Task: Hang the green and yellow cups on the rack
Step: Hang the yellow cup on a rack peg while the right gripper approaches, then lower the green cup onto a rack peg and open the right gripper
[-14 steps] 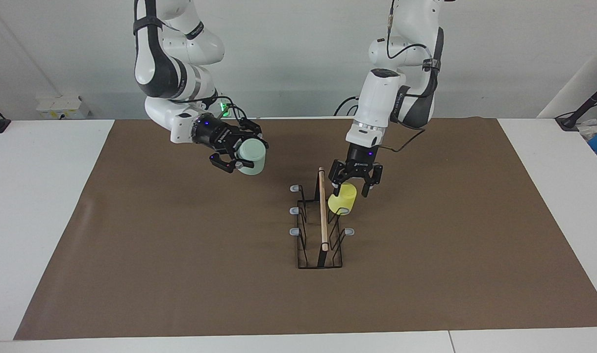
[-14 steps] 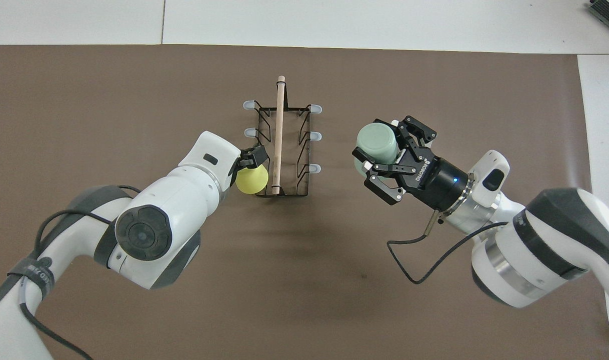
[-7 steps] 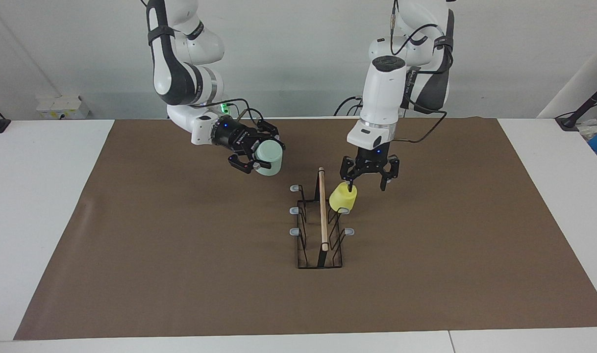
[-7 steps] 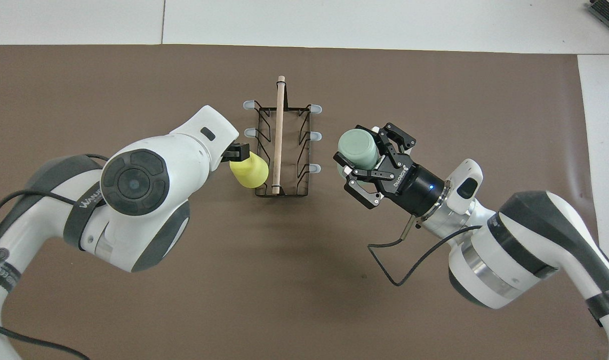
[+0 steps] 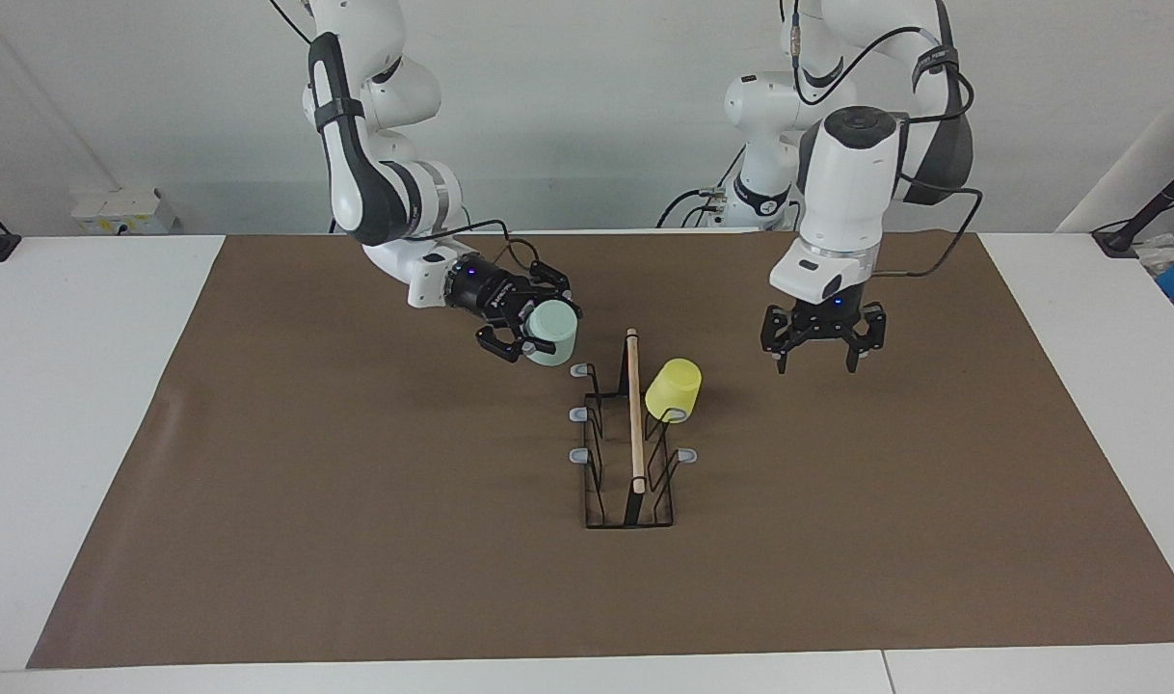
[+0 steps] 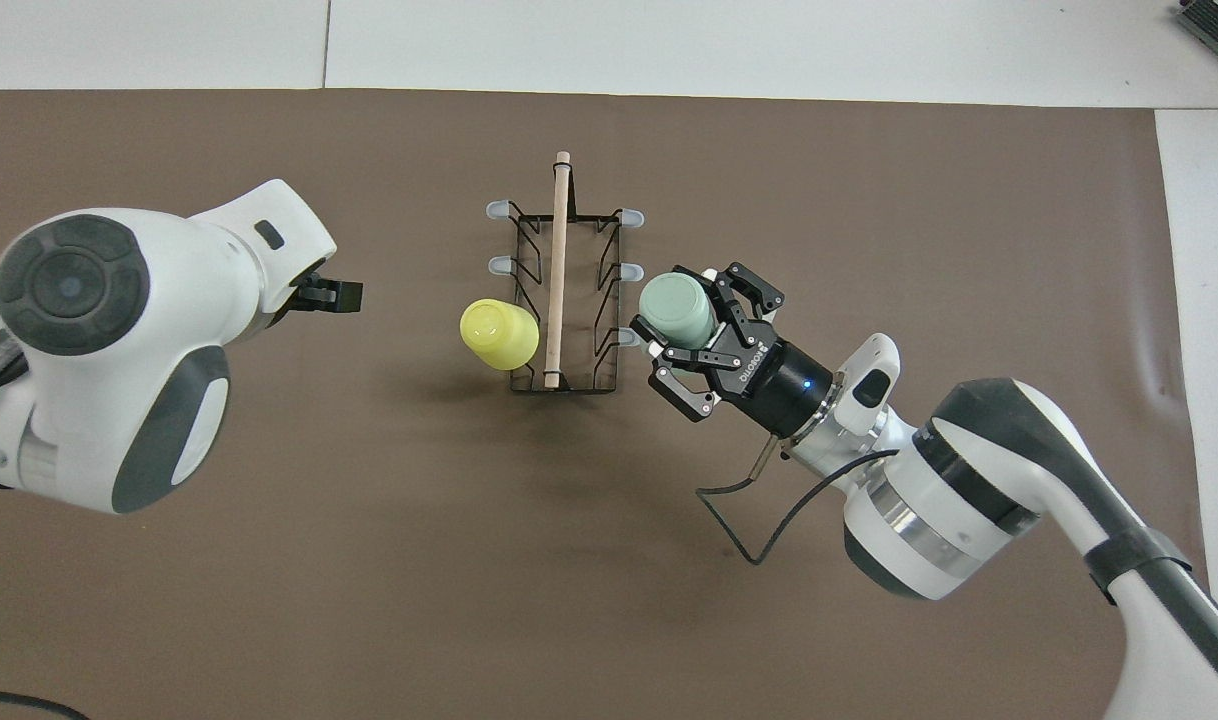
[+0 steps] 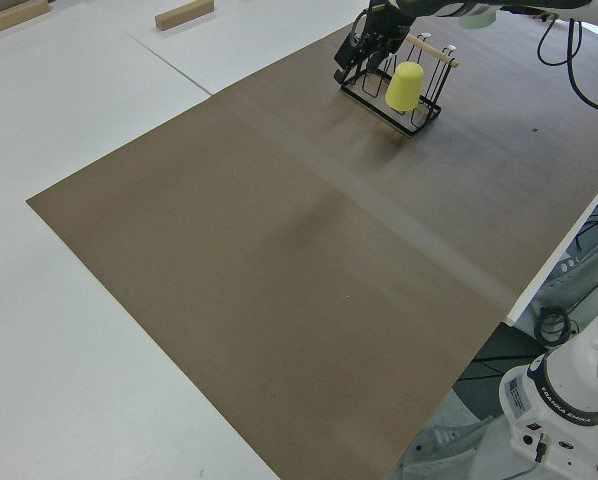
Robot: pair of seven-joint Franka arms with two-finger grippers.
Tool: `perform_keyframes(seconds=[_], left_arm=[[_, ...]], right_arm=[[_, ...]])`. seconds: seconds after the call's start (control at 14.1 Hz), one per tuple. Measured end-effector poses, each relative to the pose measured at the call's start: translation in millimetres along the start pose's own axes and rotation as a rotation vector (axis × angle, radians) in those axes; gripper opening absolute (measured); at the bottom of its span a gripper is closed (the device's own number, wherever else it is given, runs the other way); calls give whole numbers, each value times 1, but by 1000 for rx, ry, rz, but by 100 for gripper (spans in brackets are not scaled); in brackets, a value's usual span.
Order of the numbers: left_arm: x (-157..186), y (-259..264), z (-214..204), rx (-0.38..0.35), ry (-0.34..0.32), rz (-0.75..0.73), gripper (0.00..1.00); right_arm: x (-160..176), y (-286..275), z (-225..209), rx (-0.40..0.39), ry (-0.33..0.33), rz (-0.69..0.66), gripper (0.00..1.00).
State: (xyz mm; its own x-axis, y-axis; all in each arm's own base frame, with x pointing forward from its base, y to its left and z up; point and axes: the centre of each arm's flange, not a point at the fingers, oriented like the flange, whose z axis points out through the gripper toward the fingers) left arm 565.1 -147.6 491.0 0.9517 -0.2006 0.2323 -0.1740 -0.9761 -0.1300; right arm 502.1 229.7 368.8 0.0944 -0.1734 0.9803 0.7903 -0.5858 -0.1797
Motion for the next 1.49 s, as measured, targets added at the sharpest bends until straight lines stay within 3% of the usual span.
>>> perform_keyframes(seconds=[0.21,0.42,0.92,1.49], left_arm=[[-8,-60,-12,-57,-48,38,100],[-13,-98,-36,-74,-97,71,100],[-1,-126,-107,-98,-132,74,100],[-5,-146,-111,-152,-193,35,100]], right_arm=[[-29,-23,19,4,30,14,64],[-53,-33,34,30,14,4,64],[-54,-26,34,18,11,0,64],[-91,-16,29,7,-28,-23,64]])
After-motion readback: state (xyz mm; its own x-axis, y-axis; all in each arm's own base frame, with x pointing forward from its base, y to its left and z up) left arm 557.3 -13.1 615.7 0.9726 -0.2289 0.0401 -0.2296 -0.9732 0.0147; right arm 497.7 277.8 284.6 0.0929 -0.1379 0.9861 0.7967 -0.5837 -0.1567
